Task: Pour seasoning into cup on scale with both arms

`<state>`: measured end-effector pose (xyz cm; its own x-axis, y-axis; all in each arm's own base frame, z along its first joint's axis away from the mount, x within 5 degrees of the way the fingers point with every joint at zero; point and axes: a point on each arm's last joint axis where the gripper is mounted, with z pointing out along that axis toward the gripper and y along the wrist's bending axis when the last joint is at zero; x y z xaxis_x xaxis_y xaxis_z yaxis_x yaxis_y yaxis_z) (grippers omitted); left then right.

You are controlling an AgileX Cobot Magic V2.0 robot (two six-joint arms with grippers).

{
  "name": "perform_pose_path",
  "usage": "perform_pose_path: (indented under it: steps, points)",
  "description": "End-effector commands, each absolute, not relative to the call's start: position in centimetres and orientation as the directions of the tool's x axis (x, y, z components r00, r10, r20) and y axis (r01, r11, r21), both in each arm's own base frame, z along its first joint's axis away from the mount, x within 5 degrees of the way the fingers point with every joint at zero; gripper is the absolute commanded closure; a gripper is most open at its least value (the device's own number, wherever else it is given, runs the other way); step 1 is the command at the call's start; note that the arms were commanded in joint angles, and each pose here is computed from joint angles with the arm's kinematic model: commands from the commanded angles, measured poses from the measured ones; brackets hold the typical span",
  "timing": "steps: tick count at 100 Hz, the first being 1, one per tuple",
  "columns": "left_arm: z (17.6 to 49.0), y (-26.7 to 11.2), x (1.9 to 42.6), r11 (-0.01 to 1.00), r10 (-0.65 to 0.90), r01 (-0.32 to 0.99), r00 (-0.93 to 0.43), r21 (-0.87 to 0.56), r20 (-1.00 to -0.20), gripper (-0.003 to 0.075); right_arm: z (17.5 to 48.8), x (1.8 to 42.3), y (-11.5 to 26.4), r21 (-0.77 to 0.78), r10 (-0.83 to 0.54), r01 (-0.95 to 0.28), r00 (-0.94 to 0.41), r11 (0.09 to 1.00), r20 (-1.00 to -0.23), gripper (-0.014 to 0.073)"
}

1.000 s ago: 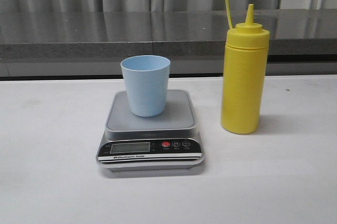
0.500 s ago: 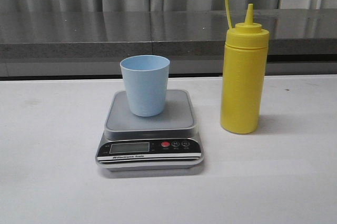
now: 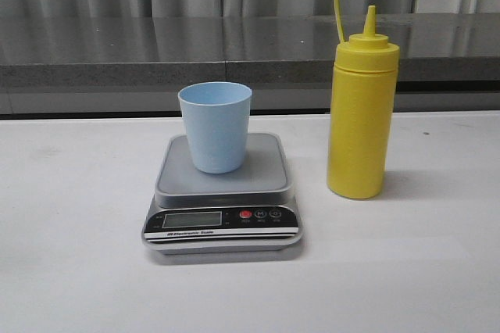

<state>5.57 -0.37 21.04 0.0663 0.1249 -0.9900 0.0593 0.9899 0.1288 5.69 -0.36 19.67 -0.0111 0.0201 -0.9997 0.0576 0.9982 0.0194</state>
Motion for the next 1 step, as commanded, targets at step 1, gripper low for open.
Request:
perform_pose_path:
  steps: [1]
  points:
    - [21.66,-0.39,5.24,0.992,0.107,0.052,0.169,0.117,-0.980,0.0739,20.51,5.52,-0.31,0.006,0.001,0.054,0.086,0.998,-0.996,0.0715]
